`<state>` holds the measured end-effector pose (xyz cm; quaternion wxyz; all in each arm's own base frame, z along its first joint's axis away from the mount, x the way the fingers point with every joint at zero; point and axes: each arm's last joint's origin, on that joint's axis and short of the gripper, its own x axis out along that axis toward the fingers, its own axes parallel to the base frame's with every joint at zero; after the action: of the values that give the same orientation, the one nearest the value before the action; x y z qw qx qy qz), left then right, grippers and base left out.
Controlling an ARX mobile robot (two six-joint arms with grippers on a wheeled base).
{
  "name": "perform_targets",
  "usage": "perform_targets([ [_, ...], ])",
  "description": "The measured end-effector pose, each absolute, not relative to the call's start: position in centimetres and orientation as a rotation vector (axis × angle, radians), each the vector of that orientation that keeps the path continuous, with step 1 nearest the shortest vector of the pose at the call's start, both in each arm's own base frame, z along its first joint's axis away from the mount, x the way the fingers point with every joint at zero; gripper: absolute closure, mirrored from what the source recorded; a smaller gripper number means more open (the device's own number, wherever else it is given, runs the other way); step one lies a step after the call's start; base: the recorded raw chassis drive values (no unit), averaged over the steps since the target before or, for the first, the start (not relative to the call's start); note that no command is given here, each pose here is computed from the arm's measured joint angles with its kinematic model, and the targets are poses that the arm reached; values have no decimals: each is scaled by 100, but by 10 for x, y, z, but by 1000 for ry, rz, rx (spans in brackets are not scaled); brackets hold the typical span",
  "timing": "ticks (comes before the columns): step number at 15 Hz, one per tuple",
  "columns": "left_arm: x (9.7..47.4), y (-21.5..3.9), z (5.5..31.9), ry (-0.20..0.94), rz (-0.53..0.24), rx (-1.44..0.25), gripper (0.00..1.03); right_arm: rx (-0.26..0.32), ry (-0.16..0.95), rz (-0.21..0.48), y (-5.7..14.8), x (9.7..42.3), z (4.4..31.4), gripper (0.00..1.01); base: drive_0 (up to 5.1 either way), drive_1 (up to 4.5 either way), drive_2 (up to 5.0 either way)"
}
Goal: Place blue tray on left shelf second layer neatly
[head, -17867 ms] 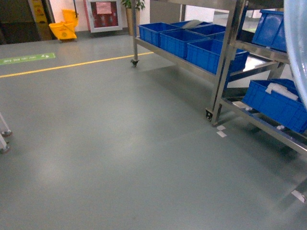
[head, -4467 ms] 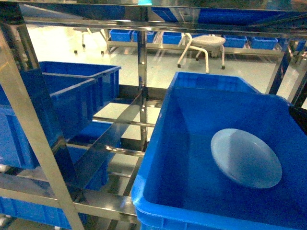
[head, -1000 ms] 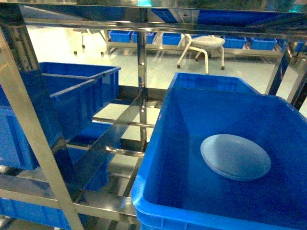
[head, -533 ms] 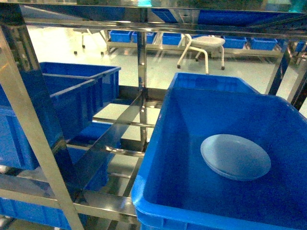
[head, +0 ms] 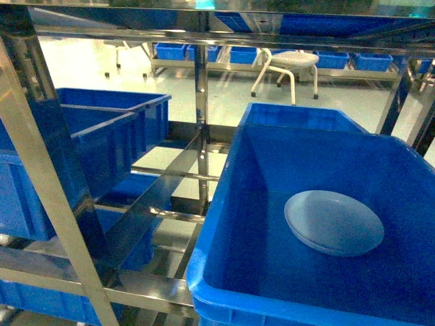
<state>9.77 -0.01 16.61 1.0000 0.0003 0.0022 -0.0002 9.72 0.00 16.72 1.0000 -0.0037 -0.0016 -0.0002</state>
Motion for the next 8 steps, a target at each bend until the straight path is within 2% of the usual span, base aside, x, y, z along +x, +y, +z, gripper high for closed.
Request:
perform_targets([
  [8, 98, 0, 166, 4, 0, 1, 5, -7, -3, 0, 0, 97, 167, 3, 0, 0, 0],
])
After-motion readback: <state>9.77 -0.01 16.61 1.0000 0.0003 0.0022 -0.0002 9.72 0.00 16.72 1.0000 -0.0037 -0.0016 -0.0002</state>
